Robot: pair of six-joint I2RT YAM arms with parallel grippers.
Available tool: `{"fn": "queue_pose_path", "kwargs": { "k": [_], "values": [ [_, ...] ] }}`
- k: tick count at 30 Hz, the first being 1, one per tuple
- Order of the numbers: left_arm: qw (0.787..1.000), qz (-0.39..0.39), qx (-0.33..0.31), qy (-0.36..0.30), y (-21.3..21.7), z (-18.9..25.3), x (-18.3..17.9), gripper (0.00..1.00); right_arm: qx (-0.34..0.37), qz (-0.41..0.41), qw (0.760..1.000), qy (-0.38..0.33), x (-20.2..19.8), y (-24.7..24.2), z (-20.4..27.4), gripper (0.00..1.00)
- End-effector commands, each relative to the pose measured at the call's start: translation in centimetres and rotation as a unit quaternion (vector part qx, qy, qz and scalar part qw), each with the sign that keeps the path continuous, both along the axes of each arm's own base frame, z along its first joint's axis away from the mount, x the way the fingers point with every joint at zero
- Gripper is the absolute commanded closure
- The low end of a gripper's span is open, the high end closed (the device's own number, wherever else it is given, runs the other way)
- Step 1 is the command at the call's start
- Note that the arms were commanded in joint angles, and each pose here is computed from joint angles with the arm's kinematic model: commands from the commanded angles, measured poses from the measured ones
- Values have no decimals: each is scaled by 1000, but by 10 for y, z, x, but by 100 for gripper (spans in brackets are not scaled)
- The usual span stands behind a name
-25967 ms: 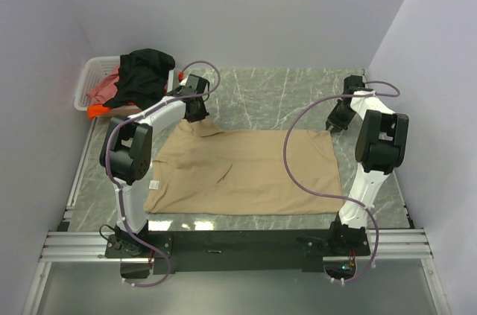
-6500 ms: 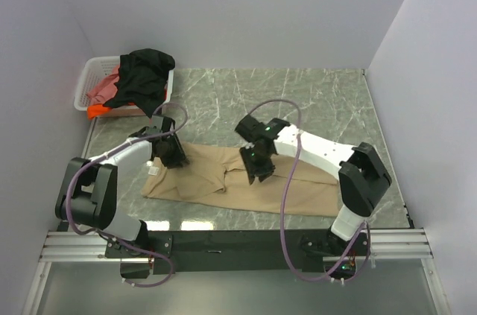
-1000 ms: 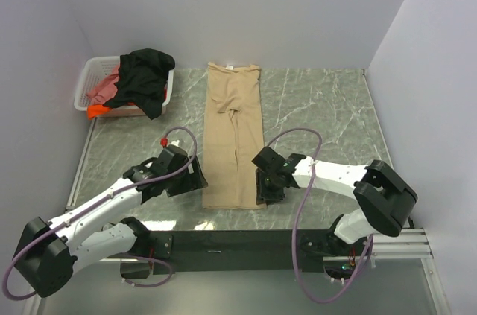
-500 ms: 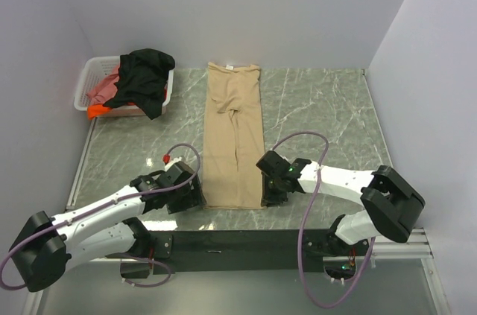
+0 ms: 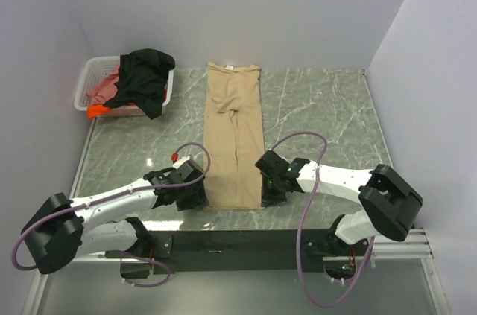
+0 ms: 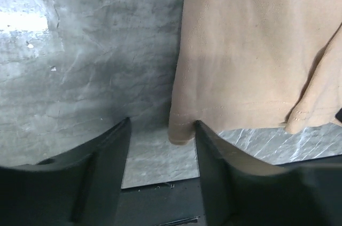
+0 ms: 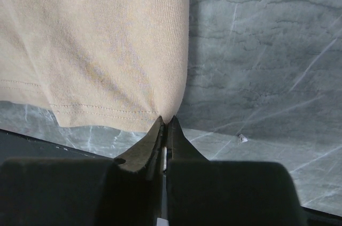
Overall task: Fold and stack the t-shirts
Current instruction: Fold the tshirt
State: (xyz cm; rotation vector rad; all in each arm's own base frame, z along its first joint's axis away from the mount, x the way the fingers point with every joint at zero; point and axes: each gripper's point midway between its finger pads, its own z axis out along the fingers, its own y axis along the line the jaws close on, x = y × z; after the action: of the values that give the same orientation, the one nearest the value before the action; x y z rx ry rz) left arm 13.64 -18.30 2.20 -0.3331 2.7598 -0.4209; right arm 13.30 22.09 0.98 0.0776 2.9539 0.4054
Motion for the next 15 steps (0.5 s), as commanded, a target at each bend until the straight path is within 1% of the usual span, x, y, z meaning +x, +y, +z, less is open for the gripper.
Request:
{"fn": "queue_pose_path", "kwargs": {
  "k": [1,2,4,5,10,11,13,15],
  "values": [
    [1000,8,3,-8,-4,0,6,45,-66,6,998,12,-11,-26,-18,100],
    [1000,9,8,-3,-2,-2,4,50,-68,7,998,12,-12,-27,-18,100],
    [1000,5,15,2,-1,-5,0,53,-69,7,998,11,-11,-27,-17,100],
    [1000,3,16,3,-1,-6,-1,56,-69,10,998,10,-11,-26,-16,100],
    [1000,-18,5,4,-10,-8,-7,62,-67,11,998,9,-8,-23,-12,100],
    [1000,-24,3,5,-12,-8,-7,66,-67,13,998,7,-7,-22,-11,100],
    [999,-32,-1,5,-17,-9,-7,69,-65,15,998,6,-6,-21,-9,100],
    [999,-41,-3,10,-19,-12,-10,77,-65,17,998,5,-4,-19,-7,100]
  ]
}}
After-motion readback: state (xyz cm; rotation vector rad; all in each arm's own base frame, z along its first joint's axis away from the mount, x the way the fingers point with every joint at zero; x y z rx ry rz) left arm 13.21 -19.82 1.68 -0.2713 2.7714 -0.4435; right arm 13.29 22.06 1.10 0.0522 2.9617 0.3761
